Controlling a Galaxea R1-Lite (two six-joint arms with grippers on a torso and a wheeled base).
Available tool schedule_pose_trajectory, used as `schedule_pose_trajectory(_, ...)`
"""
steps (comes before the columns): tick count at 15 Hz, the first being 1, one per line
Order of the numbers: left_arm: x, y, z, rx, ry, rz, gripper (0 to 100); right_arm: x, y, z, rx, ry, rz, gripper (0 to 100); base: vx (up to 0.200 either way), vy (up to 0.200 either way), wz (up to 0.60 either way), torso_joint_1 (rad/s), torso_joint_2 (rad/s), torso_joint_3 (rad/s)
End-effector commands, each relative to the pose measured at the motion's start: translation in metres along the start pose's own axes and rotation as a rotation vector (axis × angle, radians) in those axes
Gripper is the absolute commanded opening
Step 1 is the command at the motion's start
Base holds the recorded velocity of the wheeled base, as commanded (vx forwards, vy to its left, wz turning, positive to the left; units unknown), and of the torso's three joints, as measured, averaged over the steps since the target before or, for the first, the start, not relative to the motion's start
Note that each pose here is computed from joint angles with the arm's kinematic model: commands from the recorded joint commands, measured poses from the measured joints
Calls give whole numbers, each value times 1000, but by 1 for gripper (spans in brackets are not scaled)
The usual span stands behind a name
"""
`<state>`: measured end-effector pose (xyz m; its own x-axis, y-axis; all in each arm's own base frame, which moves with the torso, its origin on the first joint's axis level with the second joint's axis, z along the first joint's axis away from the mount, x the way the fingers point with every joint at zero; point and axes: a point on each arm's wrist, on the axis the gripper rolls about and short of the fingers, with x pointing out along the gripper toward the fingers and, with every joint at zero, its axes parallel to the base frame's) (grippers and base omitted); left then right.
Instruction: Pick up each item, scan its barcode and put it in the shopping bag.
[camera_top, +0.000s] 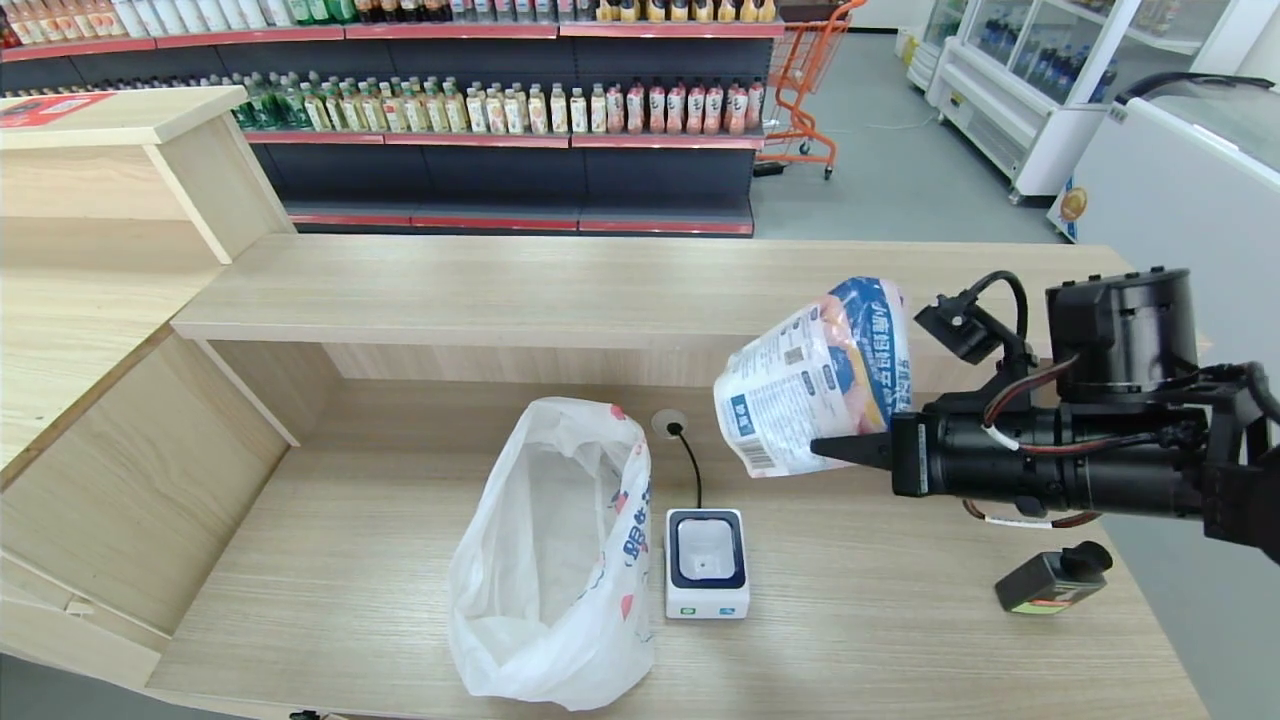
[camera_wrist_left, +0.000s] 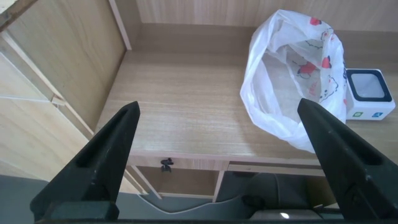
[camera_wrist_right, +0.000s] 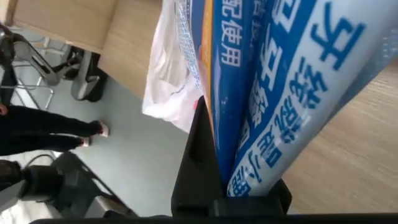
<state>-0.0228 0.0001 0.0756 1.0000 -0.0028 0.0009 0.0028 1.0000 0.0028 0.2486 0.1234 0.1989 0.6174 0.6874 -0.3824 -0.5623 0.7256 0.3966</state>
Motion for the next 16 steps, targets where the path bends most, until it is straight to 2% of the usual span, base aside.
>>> schedule_pose_trajectory(1,0,0,0,0,-1,0,100,-9,17,10,-15,-39,40,0,0,0,0,0,0,0)
schedule_pose_trajectory(4,0,0,0,0,-1,0,100,2,17,5,21,19,46,0,0,0,0,0,0,0)
schedule_pose_trajectory(9,0,0,0,3,-1,0,100,9,36,5,16,92,88,0,0,0,0,0,0,0)
schedule_pose_trajectory(13,0,0,0,2,-1,0,100,17,38,-3,22,147,92,0,0,200,0,0,1,2)
schedule_pose_trajectory(16,0,0,0,0,-1,0,100,34,36,-10,31,201,84,0,0,0,0,0,0,0)
